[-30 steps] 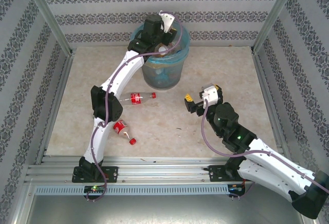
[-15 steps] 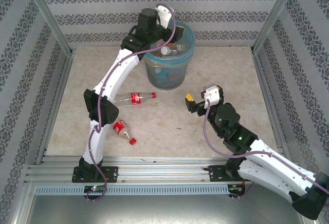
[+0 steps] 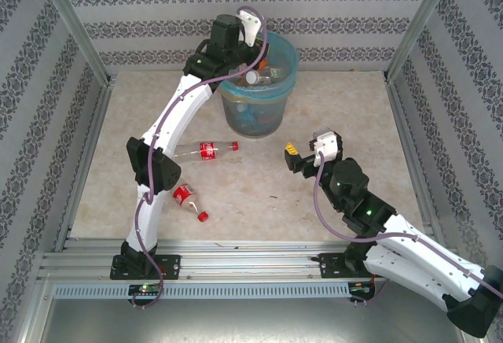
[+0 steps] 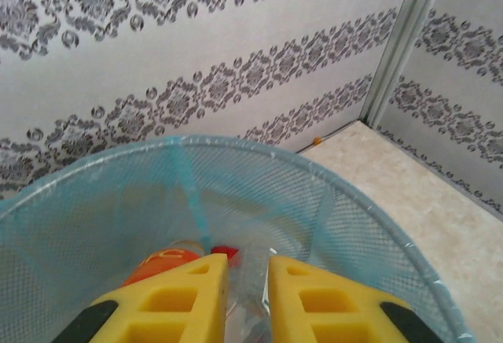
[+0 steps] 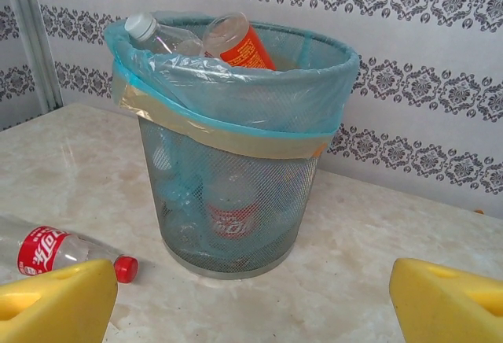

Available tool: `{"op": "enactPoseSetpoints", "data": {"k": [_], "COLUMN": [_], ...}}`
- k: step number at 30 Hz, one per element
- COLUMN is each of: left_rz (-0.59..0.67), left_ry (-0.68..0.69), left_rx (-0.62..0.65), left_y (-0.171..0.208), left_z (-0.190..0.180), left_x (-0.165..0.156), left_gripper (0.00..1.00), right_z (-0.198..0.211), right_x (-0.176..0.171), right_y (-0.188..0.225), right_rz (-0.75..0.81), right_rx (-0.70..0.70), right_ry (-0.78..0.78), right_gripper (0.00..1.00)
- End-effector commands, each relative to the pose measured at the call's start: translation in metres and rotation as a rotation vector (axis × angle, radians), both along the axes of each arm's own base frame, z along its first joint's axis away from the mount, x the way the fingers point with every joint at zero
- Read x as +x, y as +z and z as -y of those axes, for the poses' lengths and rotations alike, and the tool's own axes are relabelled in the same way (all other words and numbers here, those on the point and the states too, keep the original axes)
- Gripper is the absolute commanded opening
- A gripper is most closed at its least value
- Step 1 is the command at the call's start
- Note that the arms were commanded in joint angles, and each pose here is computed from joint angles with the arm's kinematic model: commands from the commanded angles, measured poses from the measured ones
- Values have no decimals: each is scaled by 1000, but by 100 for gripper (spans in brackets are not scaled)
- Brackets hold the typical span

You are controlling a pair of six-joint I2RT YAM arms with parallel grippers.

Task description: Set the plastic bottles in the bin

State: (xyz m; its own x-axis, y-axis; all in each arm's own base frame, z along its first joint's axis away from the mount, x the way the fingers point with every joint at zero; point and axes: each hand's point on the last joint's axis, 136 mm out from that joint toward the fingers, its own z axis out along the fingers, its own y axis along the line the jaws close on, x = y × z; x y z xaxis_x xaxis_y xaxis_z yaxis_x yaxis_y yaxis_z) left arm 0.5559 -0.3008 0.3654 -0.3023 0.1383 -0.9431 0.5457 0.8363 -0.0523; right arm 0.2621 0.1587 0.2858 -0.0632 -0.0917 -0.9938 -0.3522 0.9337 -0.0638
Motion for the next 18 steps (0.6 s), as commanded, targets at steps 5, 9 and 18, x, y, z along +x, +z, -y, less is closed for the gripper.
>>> {"op": "enactPoseSetpoints", "data": {"k": [5,9,18], "left_rz": [-154,-141,-7], "left_ry": [80,86,-9], "left_rx": [27,23,-145], "left_y": [-55,-49,53], "left_z": [-23,-27,-22], "left_x": [19,22,-13], "left_gripper": [16,18,48], "right_z": [-2,-2,-20], "right_x": [1,2,3], "right_y": [9,11,20], "right_rz": [-1,-5,-25], "right_rx": [33,38,27], "right_ry": [6,7,68], "right_gripper": [89,89,87]}}
